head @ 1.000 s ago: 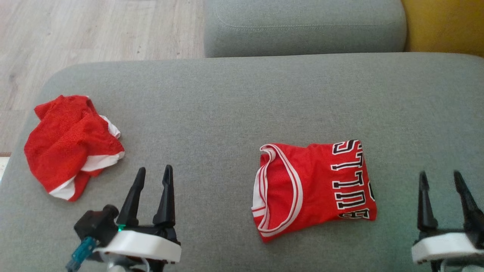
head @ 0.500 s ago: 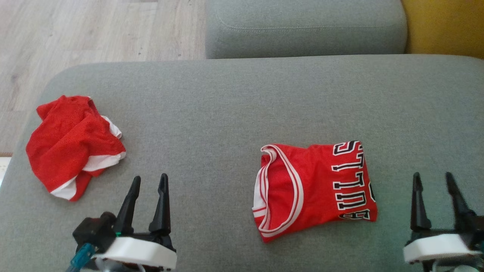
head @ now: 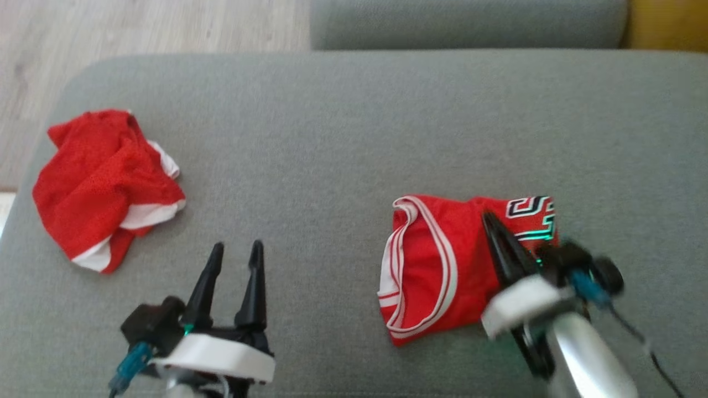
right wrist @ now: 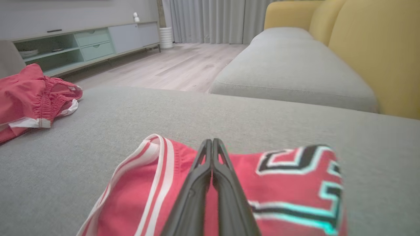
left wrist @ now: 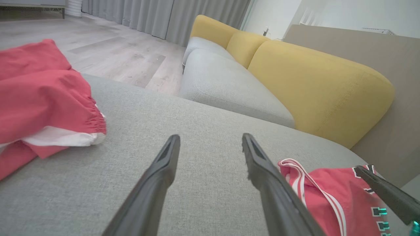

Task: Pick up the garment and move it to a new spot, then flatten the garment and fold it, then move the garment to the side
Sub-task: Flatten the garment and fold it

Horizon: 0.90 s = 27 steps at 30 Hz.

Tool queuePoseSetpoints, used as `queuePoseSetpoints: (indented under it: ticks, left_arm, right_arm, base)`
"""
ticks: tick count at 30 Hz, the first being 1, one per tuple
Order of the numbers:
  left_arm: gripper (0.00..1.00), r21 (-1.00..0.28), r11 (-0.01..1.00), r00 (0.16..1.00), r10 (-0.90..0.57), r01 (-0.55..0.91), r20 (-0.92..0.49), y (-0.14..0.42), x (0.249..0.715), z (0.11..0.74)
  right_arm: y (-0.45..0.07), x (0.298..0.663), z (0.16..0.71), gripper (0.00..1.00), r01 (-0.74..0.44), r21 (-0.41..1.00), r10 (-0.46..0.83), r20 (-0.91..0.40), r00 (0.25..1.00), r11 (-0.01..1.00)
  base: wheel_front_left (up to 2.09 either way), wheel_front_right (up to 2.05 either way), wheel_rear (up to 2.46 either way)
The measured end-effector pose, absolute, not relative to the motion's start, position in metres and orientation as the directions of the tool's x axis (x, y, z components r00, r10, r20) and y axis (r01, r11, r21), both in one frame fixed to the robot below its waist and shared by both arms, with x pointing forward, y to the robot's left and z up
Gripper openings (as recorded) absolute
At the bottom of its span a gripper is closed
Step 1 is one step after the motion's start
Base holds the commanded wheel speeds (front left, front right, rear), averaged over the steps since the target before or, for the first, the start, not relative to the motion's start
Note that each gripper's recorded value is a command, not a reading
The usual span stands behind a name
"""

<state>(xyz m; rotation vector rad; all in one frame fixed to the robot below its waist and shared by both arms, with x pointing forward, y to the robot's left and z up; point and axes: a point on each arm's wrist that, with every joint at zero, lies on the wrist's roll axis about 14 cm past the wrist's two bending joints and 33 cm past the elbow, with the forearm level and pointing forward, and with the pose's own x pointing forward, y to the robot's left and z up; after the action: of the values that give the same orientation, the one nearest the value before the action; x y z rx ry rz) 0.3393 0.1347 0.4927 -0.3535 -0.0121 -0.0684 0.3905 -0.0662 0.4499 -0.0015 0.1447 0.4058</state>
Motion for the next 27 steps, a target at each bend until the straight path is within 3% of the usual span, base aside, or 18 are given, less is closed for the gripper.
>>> queuePoseSetpoints:
  ticks: [6, 13, 27]
  left_arm:
    - [1.0, -0.359, 0.93, 0.997, -0.076, 0.078, 0.02, 0.131, 0.358, 0.491]
    - [1.0, -0.362, 0.932, 0.999, -0.032, 0.031, 0.004, 0.143, 0.365, 0.488]
    - [1.0, -0.37, 0.928, 0.999, -0.052, 0.053, 0.013, 0.137, 0.377, 0.49]
  right_arm:
    - [-0.033, 0.431, 0.432, 0.0, -0.483, 0.011, 0.47, -0.252, 0.846, 0.875]
    - [0.001, 0.422, 0.379, 0.0, -0.599, 0.021, 0.532, -0.484, 0.695, 0.801]
    - [0.024, 0.428, 0.382, 0.0, -0.665, 0.029, 0.596, -0.476, 0.647, 0.746]
  base:
    - [0.0, 0.0, 0.0]
    - [0.0, 0.0, 0.0]
    - [0.0, 0.0, 0.0]
